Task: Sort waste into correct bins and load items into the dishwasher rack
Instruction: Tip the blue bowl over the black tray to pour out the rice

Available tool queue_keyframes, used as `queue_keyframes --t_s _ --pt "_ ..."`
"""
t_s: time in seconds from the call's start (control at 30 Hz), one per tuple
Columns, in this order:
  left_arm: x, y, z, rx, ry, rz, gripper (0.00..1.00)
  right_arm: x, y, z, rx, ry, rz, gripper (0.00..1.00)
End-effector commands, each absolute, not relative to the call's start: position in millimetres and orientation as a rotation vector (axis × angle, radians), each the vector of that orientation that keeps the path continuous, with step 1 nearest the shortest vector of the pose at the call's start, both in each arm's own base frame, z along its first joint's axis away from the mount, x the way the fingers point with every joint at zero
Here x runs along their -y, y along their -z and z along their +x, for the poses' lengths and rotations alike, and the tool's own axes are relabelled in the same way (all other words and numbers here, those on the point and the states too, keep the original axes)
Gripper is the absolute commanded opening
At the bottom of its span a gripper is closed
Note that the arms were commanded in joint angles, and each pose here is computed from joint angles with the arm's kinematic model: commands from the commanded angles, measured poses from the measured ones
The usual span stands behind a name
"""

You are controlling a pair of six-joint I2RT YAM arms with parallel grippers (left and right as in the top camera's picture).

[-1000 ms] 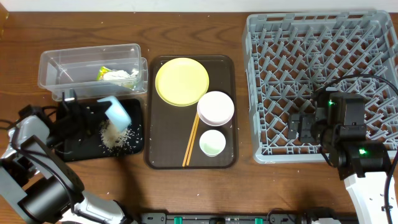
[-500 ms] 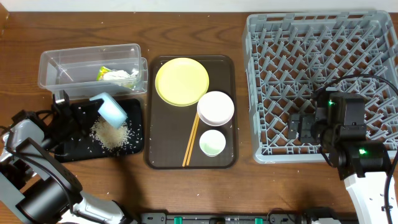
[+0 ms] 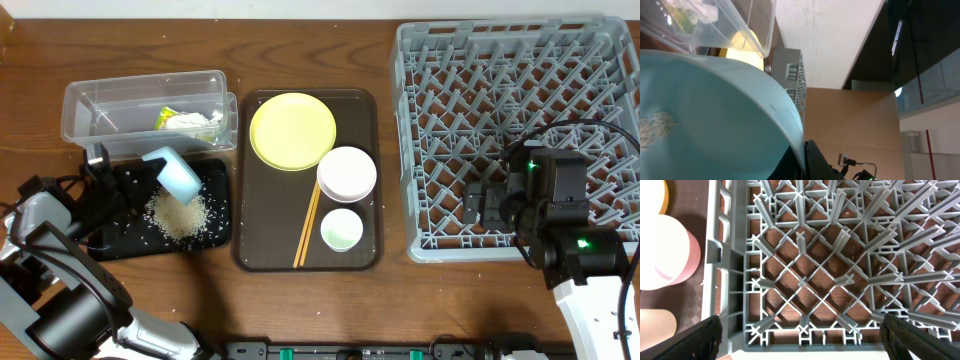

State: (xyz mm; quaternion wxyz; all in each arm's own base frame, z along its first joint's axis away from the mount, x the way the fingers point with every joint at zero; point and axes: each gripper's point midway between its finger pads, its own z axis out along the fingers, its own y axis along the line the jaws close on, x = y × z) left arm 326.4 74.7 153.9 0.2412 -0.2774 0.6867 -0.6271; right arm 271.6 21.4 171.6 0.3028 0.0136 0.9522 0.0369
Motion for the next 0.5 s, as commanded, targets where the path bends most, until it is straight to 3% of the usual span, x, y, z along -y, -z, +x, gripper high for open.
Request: queue_keyframes --t_s 0.0,0.2,0.27,0.47 --pt "-74.9 -155.4 326.5 -1.856 1.725 -0.743 0.08 -20.4 -179.2 274.1 -2.505 -0.102 0.052 0.99" --pt "-75.1 -159.0 326.9 -1.836 1.730 -0.722 0.06 -20.4 -179.3 274.1 -2.504 -0.102 0.052 0.99" --pt "-75.2 -155.6 326.8 -1.857 1.715 -0.727 0.10 -20.4 -179.2 274.0 -2.505 -0.102 0.052 0.99" --pt "-75.1 -154.7 326.6 -1.862 1.713 -0.731 0.06 -20.4 -179.1 273.9 -2.506 -0.102 0.052 0.99"
